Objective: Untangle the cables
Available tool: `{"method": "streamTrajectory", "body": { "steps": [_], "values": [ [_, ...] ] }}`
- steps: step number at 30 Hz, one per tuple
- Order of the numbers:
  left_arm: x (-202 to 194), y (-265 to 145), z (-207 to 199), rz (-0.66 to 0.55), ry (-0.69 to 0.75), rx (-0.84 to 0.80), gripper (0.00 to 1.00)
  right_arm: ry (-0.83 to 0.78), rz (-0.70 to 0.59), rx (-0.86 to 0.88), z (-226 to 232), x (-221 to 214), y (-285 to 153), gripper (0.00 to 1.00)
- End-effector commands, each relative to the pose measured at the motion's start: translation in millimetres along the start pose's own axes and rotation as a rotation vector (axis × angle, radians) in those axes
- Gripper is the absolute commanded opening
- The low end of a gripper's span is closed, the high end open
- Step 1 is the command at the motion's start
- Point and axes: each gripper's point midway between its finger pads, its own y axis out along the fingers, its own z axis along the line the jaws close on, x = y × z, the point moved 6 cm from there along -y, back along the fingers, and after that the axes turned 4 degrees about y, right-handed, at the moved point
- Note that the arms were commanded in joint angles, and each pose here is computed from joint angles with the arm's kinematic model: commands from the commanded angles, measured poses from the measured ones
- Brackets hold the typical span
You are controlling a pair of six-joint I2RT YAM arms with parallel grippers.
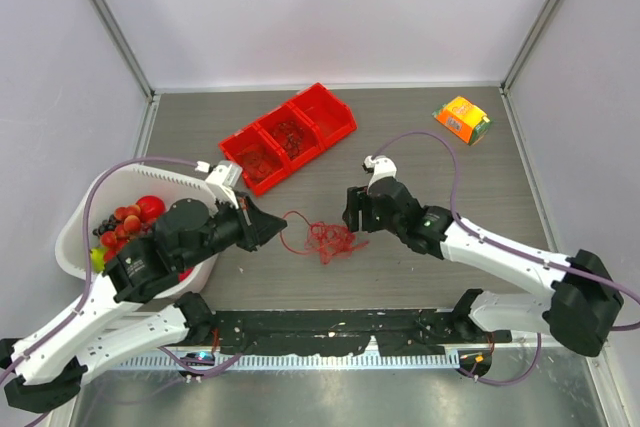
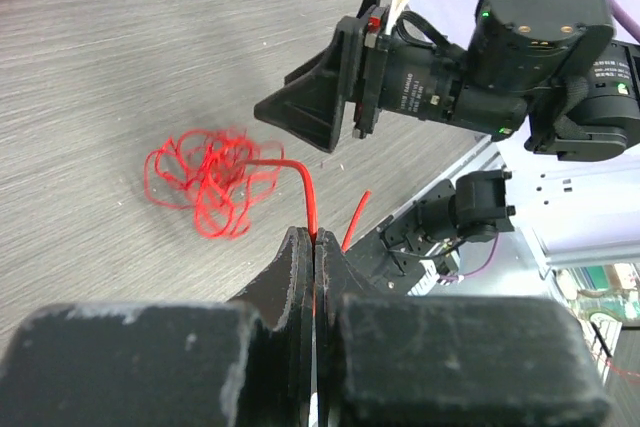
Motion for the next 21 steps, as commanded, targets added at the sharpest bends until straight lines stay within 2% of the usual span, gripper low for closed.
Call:
{"method": "streamTrajectory", "body": {
  "steps": [1, 5, 11, 13, 14, 17, 21],
  "values": [
    [15, -9, -18, 0.001, 0.013, -0.069, 0.0, -0.119, -0.048, 0.506, 75, 27, -46, 0.71],
    [22, -15, -35, -0.008, 0.017, -0.186, 0.0, -0.202, -0.068, 0.587, 102, 25, -47, 0.71],
    [40, -33, -64, -0.083, 0.022, -0.396, 0.0, -0.108, -0.096, 0.682, 143, 29, -26, 0.71],
    [51, -41, -74, -0.118, 0.028, -0.458, 0.0, -0.037, -0.103, 0.586, 140, 25, -7, 0.71],
    [57, -47, -80, -0.139, 0.03, -0.489, 0.0, 0.007, -0.133, 0.481, 131, 23, 9, 0.7],
    [84, -74, -102, -0.22, 0.047, -0.594, 0.0, 0.045, -0.096, 0.227, 98, 0, 43, 0.68],
    [122, -118, -124, -0.339, 0.092, -0.673, 0.0, 0.082, -0.035, 0.094, 56, -29, 60, 0.61]
  ]
}}
